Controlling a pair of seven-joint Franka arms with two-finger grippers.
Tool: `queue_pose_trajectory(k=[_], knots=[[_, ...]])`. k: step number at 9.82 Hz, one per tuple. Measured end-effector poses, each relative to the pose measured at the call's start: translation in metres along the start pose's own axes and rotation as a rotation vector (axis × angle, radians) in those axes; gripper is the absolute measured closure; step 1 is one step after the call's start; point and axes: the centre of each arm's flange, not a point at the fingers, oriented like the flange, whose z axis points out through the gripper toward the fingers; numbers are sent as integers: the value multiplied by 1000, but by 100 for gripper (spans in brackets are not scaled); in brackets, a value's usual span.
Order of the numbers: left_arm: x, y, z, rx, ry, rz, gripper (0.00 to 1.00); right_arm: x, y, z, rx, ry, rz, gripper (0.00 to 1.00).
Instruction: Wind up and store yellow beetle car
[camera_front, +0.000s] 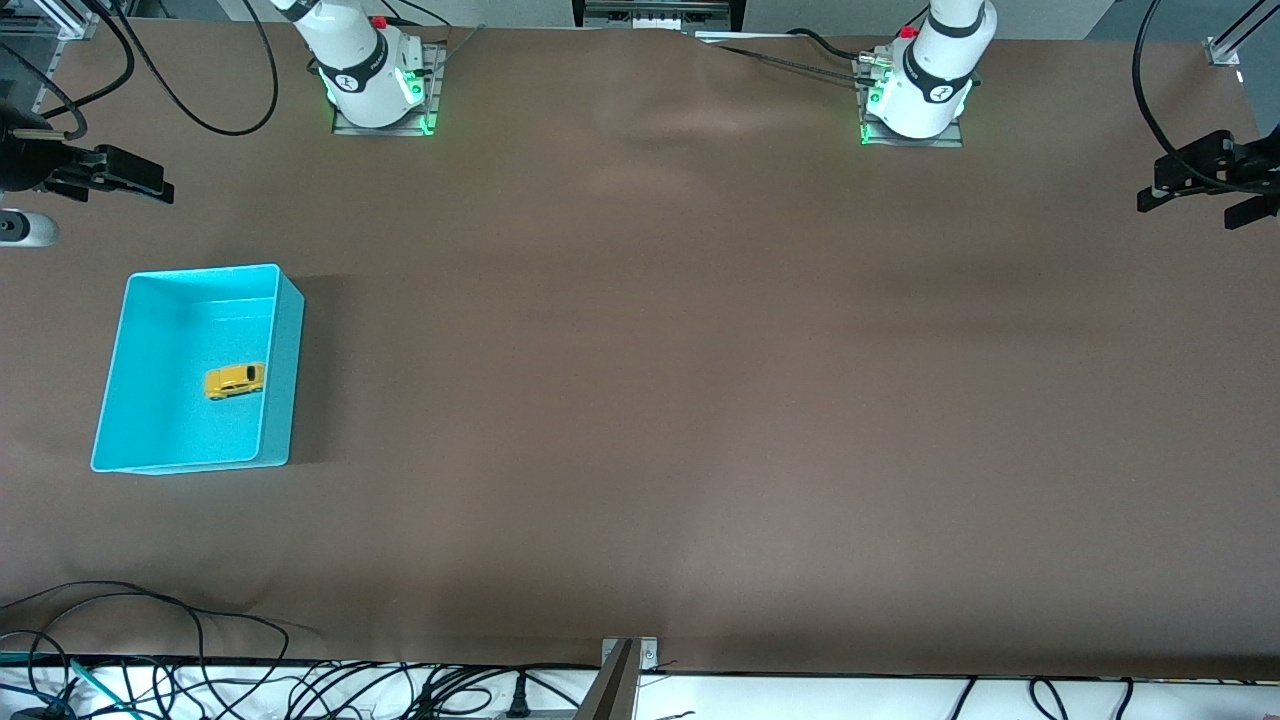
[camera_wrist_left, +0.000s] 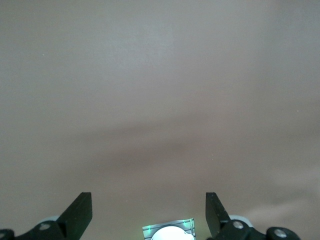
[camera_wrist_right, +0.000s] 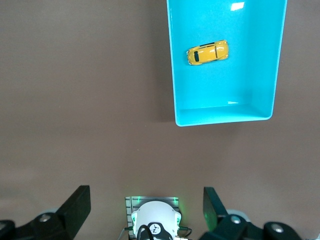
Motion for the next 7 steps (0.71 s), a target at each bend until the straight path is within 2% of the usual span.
queue_pose_trajectory(k=[7], knots=[[-4,8,-4,2,-1,13,0,0,3,0,1,0,5,0]])
